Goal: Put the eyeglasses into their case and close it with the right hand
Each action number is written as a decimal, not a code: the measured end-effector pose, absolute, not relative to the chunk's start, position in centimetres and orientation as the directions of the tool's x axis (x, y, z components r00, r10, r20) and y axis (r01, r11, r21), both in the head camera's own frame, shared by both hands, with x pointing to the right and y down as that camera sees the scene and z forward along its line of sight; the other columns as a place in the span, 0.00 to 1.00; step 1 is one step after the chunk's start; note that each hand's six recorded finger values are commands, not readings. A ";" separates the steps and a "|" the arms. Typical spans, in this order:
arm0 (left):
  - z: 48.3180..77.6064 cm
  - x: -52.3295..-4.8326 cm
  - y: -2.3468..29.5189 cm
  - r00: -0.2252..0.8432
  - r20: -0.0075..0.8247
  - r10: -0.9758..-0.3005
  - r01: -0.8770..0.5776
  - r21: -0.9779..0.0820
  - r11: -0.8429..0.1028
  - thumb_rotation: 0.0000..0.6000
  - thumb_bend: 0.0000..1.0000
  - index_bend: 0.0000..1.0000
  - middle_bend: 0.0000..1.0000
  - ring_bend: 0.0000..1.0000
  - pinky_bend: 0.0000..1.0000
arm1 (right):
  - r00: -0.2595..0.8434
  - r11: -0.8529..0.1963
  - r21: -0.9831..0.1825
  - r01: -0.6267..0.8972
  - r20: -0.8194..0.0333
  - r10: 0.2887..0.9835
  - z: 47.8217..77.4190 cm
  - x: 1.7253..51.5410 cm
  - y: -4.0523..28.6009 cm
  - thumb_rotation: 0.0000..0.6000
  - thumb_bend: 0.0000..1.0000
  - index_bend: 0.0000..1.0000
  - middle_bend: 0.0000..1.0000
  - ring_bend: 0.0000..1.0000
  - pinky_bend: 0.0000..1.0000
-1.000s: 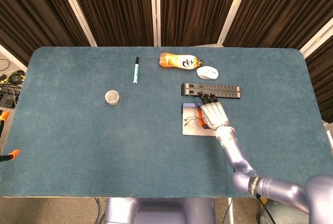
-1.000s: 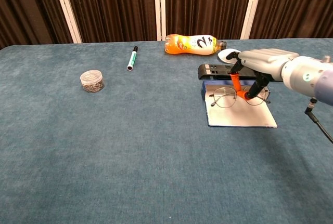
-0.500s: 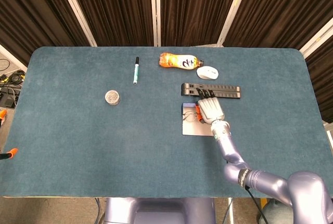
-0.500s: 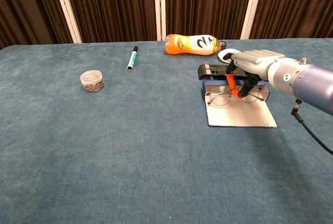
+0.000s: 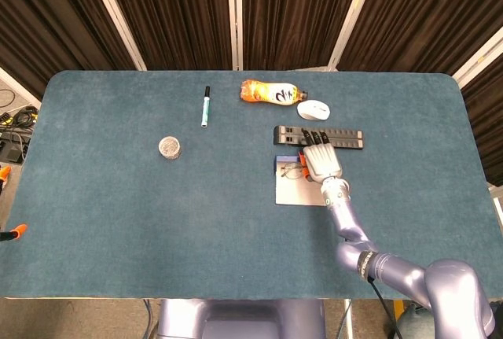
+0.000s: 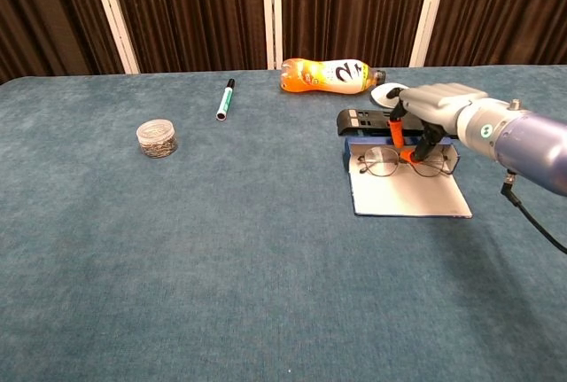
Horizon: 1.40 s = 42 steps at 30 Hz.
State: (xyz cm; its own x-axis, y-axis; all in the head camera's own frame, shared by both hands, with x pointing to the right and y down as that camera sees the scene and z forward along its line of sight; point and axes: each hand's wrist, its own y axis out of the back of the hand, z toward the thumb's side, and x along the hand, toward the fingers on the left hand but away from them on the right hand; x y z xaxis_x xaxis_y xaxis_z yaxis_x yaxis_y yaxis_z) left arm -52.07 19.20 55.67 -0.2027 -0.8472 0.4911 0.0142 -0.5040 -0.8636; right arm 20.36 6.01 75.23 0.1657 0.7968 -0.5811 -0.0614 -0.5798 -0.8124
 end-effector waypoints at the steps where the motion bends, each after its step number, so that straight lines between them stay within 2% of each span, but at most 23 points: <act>1: 55.7 -52.1 19.2 -0.203 0.492 -0.846 0.015 -0.863 -0.505 1.00 0.00 0.00 0.00 0.00 0.00 | 0.165 -0.573 -0.818 -0.054 -0.573 0.803 75.1 20.4 5.9 1.00 0.16 0.06 0.00 0.00 0.00; 4: 55.8 -52.0 19.2 -0.202 0.494 -0.846 0.017 -0.862 -0.507 1.00 0.00 0.00 0.00 0.00 0.00 | 0.166 -0.558 -0.829 -0.036 -0.556 0.815 74.6 20.6 5.8 1.00 0.13 0.01 0.00 0.00 0.00; 8: 55.9 -52.1 19.2 -0.204 0.496 -0.844 0.018 -0.860 -0.509 1.00 0.00 0.00 0.00 0.00 0.00 | 0.177 -0.555 -0.832 -0.027 -0.550 0.816 74.1 20.9 5.9 1.00 0.12 0.00 0.00 0.00 0.00; 14: 56.0 -51.9 19.2 -0.201 0.498 -0.844 0.023 -0.859 -0.512 1.00 0.00 0.00 0.00 0.00 0.00 | 0.204 -0.563 -0.825 -0.046 -0.559 0.803 73.8 21.0 6.7 1.00 0.05 0.00 0.00 0.00 0.00; 30: 56.3 -52.2 19.1 -0.214 0.502 -0.838 0.024 -0.855 -0.518 1.00 0.00 0.00 0.00 0.00 0.00 | 0.186 -0.569 -0.815 -0.108 -0.579 0.794 76.3 20.6 6.9 1.00 0.05 0.00 0.00 0.00 0.00; 42: 56.7 -52.7 19.0 -0.237 0.509 -0.828 0.022 -0.849 -0.528 1.00 0.00 0.00 0.00 0.00 0.00 | 0.134 -0.564 -0.821 -0.092 -0.571 0.810 77.1 21.2 4.9 1.00 0.05 0.00 0.00 0.00 0.00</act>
